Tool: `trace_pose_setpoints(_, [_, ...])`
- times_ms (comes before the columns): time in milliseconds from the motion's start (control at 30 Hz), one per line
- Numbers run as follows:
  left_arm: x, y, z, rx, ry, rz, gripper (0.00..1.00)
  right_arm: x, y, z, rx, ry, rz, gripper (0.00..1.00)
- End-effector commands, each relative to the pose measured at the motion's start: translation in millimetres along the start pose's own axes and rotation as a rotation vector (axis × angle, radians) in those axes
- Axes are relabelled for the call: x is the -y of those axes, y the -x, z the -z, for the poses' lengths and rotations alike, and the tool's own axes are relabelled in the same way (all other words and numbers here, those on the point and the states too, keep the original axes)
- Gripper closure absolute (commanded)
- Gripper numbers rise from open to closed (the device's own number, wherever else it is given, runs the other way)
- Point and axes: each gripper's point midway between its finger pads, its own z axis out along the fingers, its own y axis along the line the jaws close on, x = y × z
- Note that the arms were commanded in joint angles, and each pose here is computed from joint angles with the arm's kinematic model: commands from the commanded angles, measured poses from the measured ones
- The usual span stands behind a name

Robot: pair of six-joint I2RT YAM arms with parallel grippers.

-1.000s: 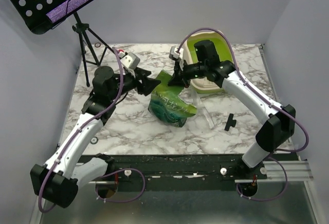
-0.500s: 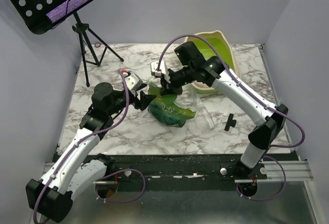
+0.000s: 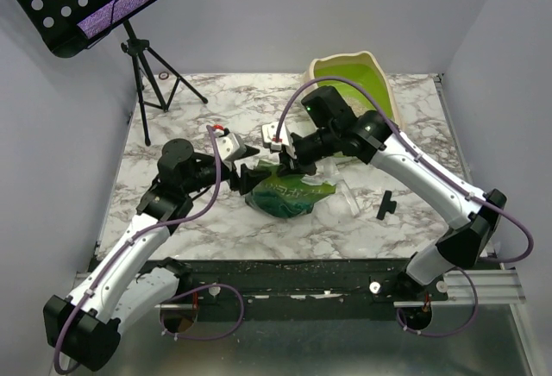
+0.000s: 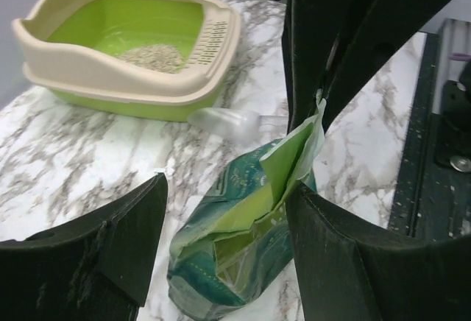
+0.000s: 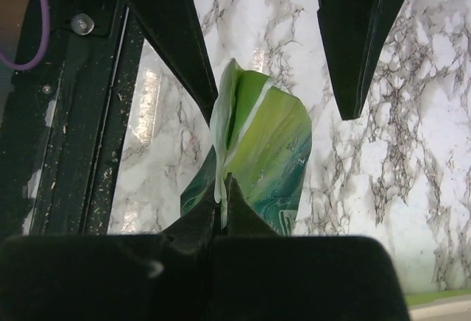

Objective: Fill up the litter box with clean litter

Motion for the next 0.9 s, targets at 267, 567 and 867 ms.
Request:
trace_pose_setpoints(267, [46, -14, -9, -0.025, -0.288, 0.088, 0.44, -25, 9, 14, 0.019, 0.028, -0.019, 1.00])
trace_pose_setpoints(567, [47, -20, -11, -0.044, -0.259, 0.065, 1.00, -16, 5, 13, 0.018, -0.060, -0.066, 0.89])
trace_pose_setpoints(867, [45, -16, -4, -0.022, -0.190, 0.022, 1.00, -7, -20, 40, 0.058, -0.361, -0.123, 0.35])
